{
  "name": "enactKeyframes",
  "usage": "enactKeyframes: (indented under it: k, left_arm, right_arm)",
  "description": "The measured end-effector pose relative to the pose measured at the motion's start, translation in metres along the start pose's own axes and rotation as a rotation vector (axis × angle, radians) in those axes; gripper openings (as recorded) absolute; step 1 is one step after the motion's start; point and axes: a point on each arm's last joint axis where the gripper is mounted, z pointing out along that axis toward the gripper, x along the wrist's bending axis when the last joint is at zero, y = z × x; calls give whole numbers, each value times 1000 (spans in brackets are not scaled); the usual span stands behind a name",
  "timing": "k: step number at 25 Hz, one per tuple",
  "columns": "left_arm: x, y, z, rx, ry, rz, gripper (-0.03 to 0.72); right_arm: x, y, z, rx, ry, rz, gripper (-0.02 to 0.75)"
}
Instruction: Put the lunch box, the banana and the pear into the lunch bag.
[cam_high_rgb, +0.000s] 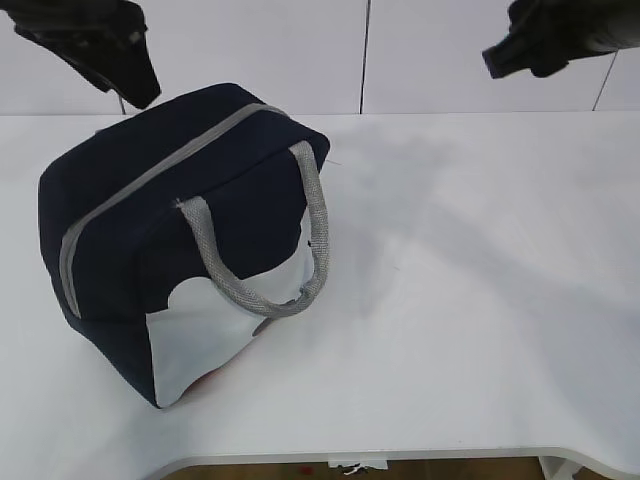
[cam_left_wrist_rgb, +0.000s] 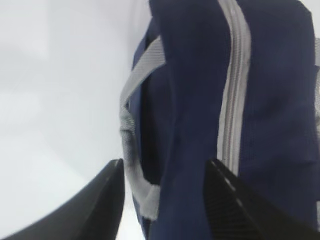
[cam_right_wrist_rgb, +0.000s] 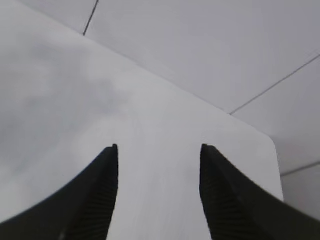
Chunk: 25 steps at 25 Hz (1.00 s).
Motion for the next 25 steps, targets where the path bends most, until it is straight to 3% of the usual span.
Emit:
enactKeyframes:
  k: [6,12,14,16,20,21,25]
  left_arm:
    - [-3,-5,-27,-56,19,-50,391]
    - [-11,-17,-72,-155,34,-114,382]
    - [-11,-22,-59,-107,26,-118,375]
    - [-20,-45,-100,-192,39,-130,365]
    - [-30,-77,-122,-221,42,-141,347]
    - [-30,-81,-110,-178,35,-145,344]
    - [-43,-125,-135,-236,44,-171,341]
  right_arm:
    - [2,-22,-8,247,69,-107,414]
    - [1,-40,-34,468,197,-54,414]
    - [-4,-41,-47,483,224,-23,414]
    - [-9,-42,-60,497,249,13,414]
    - [-19,-46,-86,535,305,40,414]
    - [-19,-47,-89,534,320,45,414]
    - [-25,-46,-112,489,397,105,414]
